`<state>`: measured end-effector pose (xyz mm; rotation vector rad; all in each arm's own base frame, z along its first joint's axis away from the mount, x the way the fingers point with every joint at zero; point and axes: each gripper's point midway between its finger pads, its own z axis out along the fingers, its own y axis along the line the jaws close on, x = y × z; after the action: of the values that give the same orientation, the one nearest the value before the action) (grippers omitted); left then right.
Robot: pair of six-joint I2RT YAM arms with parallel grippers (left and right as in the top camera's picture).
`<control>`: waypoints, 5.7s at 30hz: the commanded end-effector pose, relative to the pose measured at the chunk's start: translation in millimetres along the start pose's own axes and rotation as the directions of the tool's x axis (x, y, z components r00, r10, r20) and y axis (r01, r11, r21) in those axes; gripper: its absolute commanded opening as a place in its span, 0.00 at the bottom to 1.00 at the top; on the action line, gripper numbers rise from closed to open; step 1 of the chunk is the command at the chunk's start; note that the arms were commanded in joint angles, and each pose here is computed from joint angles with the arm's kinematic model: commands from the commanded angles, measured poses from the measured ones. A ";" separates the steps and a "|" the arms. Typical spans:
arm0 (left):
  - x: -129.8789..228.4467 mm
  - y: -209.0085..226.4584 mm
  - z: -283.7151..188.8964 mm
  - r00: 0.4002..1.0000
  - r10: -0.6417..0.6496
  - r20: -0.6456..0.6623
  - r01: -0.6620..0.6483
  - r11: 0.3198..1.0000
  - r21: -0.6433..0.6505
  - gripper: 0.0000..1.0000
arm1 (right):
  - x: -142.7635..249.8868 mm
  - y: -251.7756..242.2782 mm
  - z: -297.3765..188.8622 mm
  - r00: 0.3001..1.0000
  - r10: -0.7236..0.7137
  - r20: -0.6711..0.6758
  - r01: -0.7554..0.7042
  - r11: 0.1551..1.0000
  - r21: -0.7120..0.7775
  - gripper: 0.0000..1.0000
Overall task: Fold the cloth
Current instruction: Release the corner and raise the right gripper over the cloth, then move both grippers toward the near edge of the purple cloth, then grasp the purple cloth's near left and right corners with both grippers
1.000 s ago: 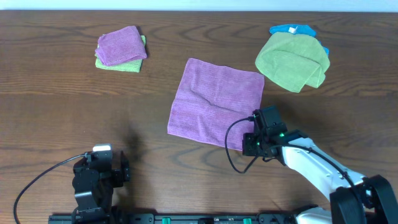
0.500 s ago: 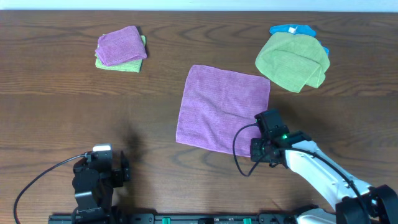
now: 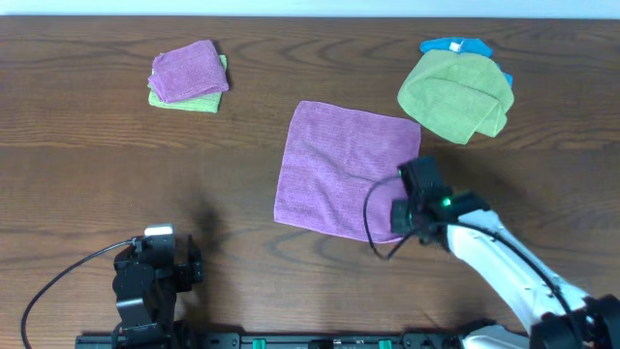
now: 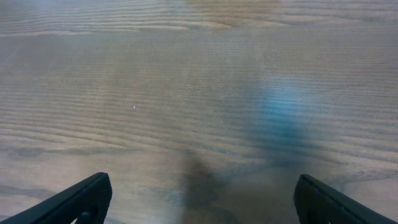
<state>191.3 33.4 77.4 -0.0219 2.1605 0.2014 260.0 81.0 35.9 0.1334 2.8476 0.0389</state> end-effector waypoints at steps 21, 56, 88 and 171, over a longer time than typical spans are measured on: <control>2.8 0.6 1.1 1.000 0.005 -0.006 -0.005 1.000 -0.005 0.95 | -98.3 44.6 -152.7 0.964 -0.087 0.251 0.117 0.987 -0.106 0.99; -35.1 -98.4 -36.0 0.645 -0.675 -0.358 0.747 0.457 0.484 0.95 | -80.7 50.5 -156.0 0.961 -0.181 0.209 0.213 0.966 -0.144 0.99; -9.4 -196.7 -36.1 0.921 -0.092 -0.379 0.334 0.689 0.644 0.96 | 63.7 23.1 -123.3 0.958 0.158 0.241 -0.037 0.897 -0.440 0.96; 26.8 -240.2 44.5 0.766 0.067 -0.640 0.450 0.655 0.607 0.96 | 51.9 -23.9 -11.2 0.948 0.314 0.041 -0.289 0.911 -0.294 0.65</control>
<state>258.6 -202.6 21.6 0.2212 2.5834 -0.9748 206.0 60.6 33.6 0.5173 2.6636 0.4736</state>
